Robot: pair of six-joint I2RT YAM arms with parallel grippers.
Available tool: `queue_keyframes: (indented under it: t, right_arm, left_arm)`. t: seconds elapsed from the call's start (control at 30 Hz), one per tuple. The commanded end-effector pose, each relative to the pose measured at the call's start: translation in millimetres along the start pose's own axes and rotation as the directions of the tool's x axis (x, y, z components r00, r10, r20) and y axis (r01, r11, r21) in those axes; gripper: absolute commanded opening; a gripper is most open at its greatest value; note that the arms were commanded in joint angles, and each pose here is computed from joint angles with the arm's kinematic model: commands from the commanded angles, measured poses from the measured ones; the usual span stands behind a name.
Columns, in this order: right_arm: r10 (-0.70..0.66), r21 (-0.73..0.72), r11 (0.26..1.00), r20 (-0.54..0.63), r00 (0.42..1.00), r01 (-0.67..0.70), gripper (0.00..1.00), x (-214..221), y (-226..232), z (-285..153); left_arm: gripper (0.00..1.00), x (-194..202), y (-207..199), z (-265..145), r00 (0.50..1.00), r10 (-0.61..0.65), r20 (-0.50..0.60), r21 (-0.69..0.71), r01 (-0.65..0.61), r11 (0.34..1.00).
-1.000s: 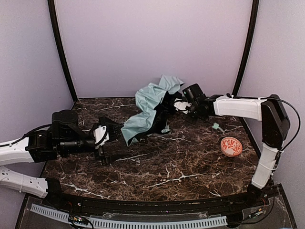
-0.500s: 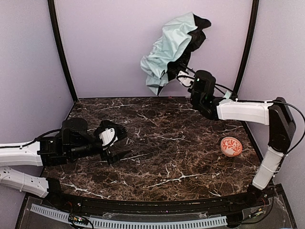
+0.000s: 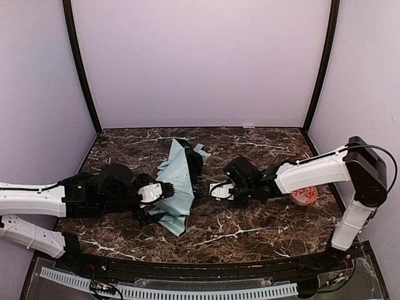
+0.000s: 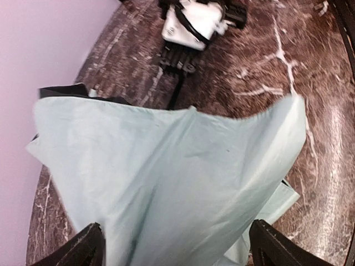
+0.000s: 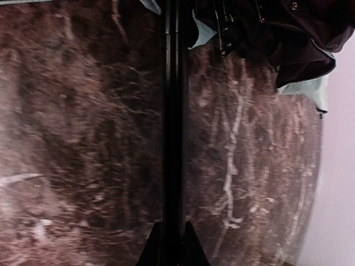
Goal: Put away the umbrella
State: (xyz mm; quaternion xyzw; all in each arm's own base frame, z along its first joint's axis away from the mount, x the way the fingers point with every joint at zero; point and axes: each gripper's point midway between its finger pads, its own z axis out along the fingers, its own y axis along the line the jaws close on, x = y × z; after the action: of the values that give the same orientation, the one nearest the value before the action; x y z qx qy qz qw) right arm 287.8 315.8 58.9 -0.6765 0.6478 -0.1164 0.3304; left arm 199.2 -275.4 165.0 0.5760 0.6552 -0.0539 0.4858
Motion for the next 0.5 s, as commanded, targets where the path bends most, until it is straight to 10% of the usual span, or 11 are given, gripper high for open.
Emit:
queue_keyframes:
  t: [0.0, 0.47]
  right_arm:
    - [0.225, -0.404, 0.899, 0.088, 0.970, -0.172, 0.00, -26, 57, -34]
    - [0.281, -0.663, 0.702, -0.075, 0.957, -0.258, 0.00, 1, 97, -27]
  left_arm:
    - [0.93, 14, -27, 6, 0.994, 0.001, -0.108, 0.167, 0.017, 0.986]
    - [0.99, -21, -69, -42, 0.996, -0.001, 0.093, 0.451, -0.041, 0.892]
